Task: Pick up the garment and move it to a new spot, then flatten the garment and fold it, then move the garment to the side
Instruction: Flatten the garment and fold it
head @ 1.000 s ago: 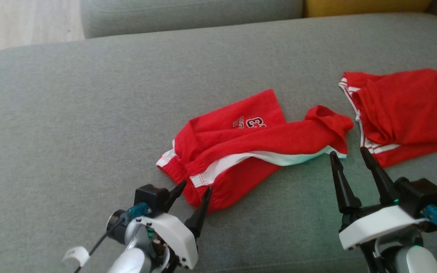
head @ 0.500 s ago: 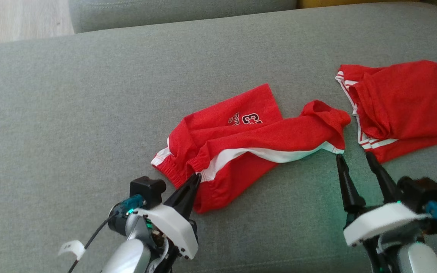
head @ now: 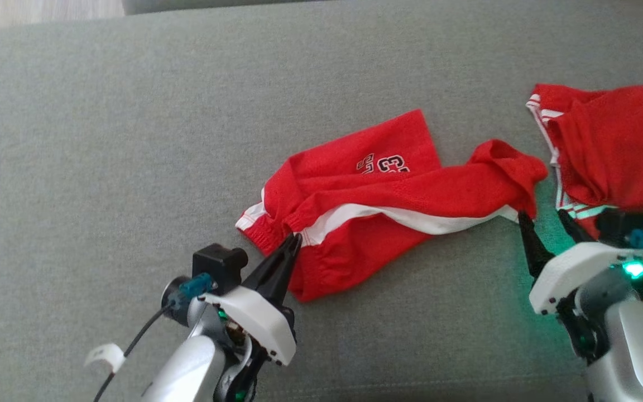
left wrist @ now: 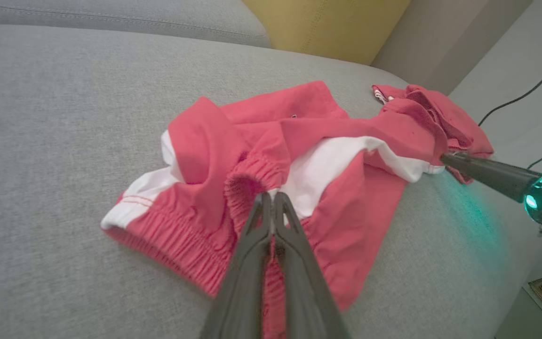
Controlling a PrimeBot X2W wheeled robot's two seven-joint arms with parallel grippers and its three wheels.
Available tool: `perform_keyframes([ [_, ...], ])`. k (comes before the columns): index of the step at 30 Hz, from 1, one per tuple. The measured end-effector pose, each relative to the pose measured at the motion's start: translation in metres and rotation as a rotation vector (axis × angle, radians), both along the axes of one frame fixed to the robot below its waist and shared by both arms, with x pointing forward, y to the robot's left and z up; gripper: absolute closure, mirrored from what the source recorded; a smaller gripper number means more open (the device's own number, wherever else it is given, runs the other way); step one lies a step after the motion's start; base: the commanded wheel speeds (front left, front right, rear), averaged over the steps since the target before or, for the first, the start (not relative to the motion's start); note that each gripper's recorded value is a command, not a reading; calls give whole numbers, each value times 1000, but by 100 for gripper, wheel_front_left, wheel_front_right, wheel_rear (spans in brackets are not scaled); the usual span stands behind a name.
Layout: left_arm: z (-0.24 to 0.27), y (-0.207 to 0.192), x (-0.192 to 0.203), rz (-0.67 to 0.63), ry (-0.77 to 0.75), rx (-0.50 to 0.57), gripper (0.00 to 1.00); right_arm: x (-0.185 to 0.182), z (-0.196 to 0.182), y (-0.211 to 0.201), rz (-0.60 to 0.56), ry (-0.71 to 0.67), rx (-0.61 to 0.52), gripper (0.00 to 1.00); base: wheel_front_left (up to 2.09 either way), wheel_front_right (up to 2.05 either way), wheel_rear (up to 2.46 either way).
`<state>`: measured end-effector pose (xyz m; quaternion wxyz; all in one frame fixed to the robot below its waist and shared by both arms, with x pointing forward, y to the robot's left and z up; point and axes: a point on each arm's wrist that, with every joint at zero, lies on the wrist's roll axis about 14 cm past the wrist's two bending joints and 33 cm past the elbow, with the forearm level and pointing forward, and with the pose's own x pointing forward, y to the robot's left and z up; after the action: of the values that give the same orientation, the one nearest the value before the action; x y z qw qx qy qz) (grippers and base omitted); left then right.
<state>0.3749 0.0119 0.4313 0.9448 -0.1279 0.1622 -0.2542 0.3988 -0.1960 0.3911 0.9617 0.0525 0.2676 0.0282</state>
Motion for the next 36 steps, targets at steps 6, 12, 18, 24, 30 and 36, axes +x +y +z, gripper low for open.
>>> perform_keyframes([
  [6,-6,6,8,17,0,-2,100,4,-28,18,81,172,5,8,0,0,0],
  [12,4,12,17,35,-66,4,100,12,-21,16,94,171,6,100,0,0,0],
  [18,43,30,29,96,-218,-3,100,14,16,25,101,47,68,100,0,0,0],
  [24,96,49,35,125,-397,29,100,13,79,28,87,-128,177,100,0,0,0],
  [30,140,61,32,133,-521,69,100,13,147,31,92,-306,285,100,0,0,0],
  [36,217,65,30,138,-724,64,100,12,236,24,97,-564,340,100,0,0,0],
])
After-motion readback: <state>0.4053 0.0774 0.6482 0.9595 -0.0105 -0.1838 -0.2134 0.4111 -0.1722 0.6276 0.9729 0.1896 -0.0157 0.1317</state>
